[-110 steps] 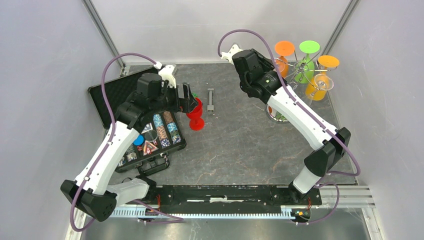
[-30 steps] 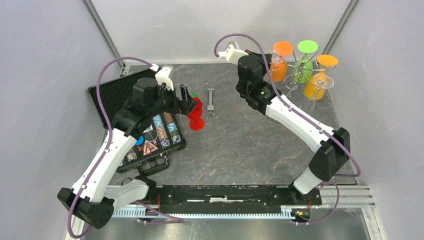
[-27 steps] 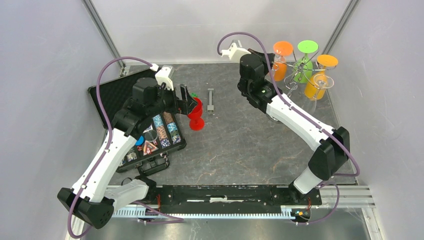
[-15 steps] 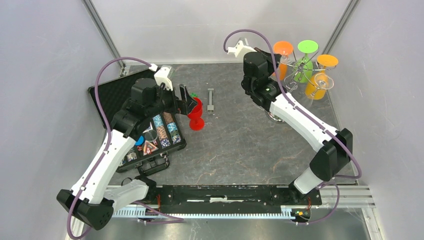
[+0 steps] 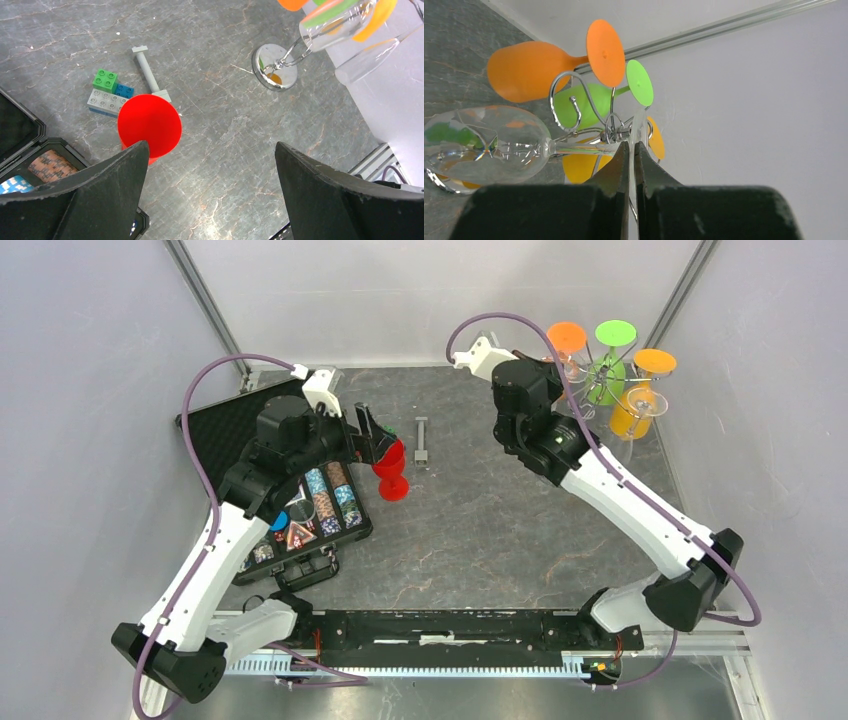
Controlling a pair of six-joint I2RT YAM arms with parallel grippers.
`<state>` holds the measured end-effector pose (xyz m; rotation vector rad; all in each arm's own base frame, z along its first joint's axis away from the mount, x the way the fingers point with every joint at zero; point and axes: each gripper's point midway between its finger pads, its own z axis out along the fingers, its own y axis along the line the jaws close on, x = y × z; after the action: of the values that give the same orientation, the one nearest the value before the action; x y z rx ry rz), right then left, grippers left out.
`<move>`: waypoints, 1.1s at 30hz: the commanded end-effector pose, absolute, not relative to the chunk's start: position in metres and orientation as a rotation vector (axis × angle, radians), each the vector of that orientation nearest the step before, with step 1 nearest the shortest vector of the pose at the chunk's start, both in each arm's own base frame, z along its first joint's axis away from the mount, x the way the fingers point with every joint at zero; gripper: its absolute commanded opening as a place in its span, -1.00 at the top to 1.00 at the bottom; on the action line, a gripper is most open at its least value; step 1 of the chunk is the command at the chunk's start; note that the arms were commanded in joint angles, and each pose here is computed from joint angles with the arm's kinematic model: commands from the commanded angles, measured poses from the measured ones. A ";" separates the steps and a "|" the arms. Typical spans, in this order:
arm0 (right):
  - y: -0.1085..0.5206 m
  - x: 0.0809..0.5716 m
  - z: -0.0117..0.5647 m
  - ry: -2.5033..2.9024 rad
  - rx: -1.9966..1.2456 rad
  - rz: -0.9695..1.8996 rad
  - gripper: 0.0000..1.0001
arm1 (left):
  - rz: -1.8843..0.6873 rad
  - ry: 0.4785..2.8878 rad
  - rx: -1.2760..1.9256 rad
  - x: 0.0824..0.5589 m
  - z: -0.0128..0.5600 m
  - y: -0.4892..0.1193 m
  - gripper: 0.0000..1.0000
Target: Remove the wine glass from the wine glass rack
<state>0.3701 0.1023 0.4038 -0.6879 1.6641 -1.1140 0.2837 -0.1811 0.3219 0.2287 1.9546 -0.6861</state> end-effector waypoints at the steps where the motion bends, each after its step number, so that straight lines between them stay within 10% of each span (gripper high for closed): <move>1: 0.101 0.346 0.415 1.659 -0.665 -1.051 1.00 | -0.738 1.878 0.208 0.287 0.345 -0.185 -1.00; 33: 0.287 0.231 0.435 1.118 -1.030 0.115 1.00 | -1.408 1.673 0.607 0.226 0.376 -0.264 -0.83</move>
<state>0.2464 0.2639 0.4003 -1.0813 1.2604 -0.0564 0.2369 -0.2537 0.3598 0.5637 1.7370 -1.2743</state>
